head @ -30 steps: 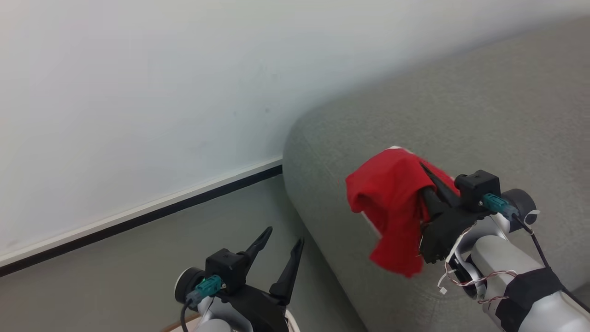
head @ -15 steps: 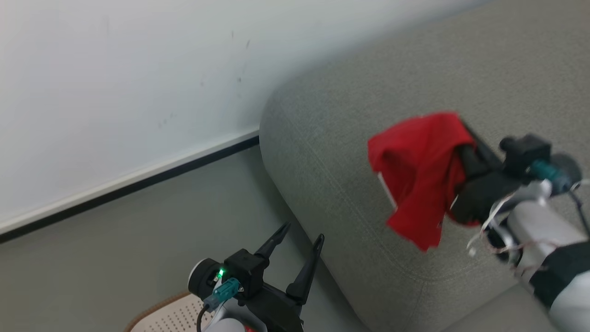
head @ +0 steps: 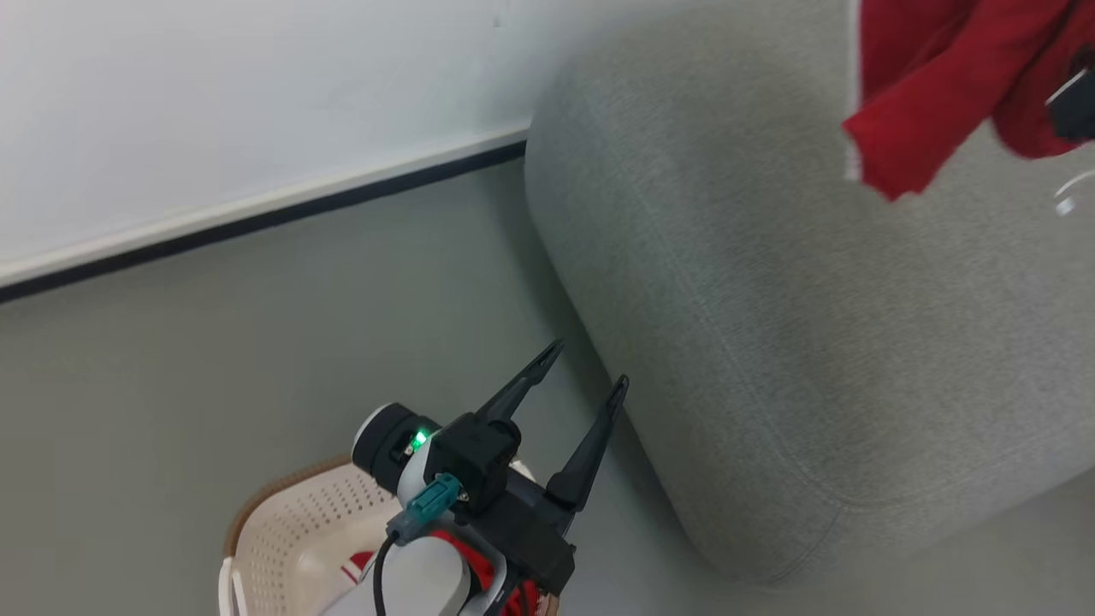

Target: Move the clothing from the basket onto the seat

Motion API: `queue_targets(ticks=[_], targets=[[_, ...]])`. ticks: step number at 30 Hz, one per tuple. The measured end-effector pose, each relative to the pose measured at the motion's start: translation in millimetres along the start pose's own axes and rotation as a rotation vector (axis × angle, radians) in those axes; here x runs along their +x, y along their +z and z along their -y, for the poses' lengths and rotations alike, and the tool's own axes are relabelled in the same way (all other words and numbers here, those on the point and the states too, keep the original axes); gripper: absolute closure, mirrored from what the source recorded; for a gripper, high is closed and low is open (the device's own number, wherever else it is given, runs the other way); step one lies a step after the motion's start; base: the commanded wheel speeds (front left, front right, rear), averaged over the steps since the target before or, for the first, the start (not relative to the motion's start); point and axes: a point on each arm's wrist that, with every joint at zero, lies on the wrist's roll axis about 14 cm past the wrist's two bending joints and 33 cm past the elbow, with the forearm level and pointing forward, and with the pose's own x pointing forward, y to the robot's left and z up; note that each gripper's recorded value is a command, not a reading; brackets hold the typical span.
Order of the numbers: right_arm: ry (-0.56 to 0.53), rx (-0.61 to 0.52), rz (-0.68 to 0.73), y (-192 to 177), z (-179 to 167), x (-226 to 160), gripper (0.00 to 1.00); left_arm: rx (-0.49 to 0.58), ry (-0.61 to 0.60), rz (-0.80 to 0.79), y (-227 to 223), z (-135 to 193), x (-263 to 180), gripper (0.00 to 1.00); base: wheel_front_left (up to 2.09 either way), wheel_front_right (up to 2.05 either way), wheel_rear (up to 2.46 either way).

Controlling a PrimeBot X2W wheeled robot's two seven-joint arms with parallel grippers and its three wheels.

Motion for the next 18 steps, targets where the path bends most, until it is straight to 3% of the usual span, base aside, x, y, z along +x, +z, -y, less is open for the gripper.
queue_targets(ticks=[7,18], targets=[[-0.004,-0.023,-0.058,-25,1,34,1.0,0.021,0.027,-0.001,-3,-28,-1,0.0,0.0,0.0,0.0],[0.001,-0.013,-0.272,-135,-28,53,1.0,0.046,0.076,-0.019,-18,-79,2,0.0,0.0,0.0,0.0]])
